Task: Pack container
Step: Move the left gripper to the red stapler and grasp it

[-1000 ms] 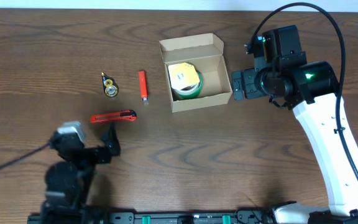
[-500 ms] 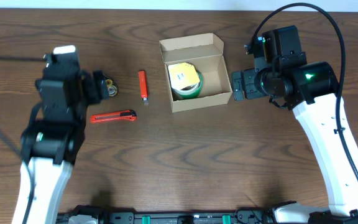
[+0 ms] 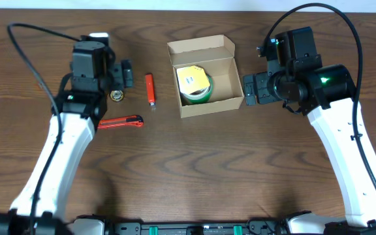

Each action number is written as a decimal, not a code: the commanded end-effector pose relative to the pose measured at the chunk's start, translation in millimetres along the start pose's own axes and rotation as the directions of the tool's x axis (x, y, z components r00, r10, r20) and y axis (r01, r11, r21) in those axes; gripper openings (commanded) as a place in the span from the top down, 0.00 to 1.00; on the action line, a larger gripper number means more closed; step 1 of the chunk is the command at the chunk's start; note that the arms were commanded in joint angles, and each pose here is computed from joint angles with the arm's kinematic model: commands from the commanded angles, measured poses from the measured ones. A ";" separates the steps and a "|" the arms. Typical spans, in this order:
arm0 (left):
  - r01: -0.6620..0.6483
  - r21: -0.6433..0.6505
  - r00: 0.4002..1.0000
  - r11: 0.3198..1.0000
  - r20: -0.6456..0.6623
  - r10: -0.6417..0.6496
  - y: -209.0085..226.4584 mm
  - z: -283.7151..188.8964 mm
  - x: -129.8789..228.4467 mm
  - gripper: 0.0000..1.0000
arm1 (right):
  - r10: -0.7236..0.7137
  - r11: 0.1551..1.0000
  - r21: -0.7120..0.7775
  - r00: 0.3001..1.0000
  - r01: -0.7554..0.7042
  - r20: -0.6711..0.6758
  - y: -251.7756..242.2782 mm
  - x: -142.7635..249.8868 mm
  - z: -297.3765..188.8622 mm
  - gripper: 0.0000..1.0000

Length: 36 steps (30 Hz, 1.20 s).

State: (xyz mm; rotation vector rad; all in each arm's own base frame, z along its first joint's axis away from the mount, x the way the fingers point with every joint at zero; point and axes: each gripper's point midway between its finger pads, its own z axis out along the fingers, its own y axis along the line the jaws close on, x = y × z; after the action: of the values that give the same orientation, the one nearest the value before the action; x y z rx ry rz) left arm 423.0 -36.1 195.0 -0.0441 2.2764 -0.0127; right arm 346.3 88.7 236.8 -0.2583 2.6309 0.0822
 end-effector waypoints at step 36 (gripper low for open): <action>-0.065 0.035 0.946 0.997 -0.317 0.073 -78.0 145.4 122.7 0.29 | -0.005 1.000 0.011 1.000 0.005 0.017 -3.4 -0.6 -6.2 0.01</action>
State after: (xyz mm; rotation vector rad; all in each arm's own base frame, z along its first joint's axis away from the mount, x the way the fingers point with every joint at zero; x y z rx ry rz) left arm 447.9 -121.4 7.7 0.0992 2.6130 -0.0261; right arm 346.2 88.7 236.7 -0.2584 2.6313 0.0821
